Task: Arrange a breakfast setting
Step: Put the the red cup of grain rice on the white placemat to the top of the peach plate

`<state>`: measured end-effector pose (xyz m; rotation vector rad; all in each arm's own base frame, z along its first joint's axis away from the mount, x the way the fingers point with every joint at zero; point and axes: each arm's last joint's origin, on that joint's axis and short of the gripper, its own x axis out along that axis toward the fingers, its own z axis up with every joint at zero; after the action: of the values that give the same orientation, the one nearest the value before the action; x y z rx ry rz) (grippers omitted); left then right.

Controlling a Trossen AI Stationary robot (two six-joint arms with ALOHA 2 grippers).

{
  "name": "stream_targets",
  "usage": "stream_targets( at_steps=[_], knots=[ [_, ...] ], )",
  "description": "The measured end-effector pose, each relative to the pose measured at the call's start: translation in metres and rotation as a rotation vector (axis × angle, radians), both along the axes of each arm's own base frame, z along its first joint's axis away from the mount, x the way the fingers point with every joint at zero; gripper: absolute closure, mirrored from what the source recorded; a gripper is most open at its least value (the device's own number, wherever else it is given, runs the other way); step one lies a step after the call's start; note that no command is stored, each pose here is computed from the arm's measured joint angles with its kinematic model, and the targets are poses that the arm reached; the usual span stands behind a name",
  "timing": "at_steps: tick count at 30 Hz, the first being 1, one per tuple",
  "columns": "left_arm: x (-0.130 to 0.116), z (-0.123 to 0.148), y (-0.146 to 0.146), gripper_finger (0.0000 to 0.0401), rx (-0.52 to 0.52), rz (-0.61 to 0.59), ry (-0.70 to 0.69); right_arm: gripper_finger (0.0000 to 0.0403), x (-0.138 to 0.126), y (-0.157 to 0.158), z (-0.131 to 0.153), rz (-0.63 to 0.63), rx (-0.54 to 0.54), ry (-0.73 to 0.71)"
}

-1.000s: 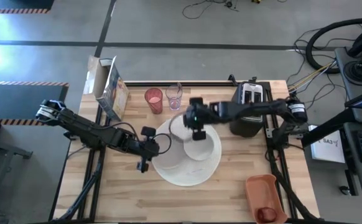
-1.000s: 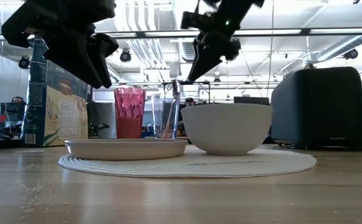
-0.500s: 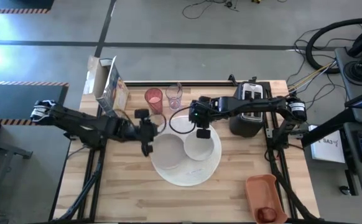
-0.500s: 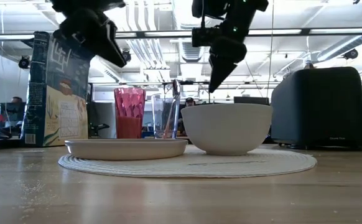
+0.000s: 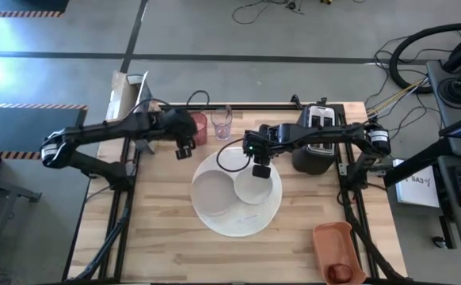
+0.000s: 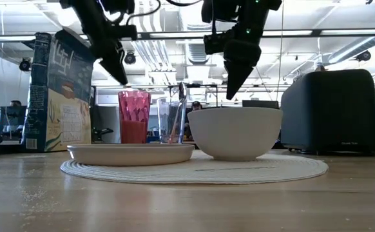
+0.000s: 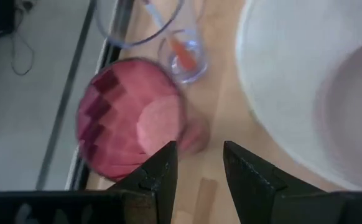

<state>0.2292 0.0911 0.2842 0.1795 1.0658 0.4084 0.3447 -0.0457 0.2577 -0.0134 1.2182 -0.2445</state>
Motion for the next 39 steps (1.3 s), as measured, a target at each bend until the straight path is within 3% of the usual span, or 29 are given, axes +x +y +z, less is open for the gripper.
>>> stream_targets(
  at_steps=[21, 25, 31, 39],
  knots=[
    [0.024, -0.037, 0.032, 0.0291, 0.000, -0.092, 0.124, 0.0307, 0.004, 0.044, 0.000, 0.084, 0.014, -0.012],
    [0.023, -0.037, 0.034, 0.0317, 0.000, -0.083, 0.120, 0.0307, 0.003, 0.050, 0.000, 0.100, 0.015, -0.011],
    [0.022, -0.037, 0.034, 0.0390, -0.013, -0.084, 0.125, 0.0307, 0.003, 0.060, 0.000, 0.097, 0.026, -0.009],
    [0.024, -0.037, 0.032, 0.0398, -0.085, -0.124, 0.084, 0.0307, 0.001, 0.068, -0.001, 0.102, 0.035, -0.002]
  ],
)
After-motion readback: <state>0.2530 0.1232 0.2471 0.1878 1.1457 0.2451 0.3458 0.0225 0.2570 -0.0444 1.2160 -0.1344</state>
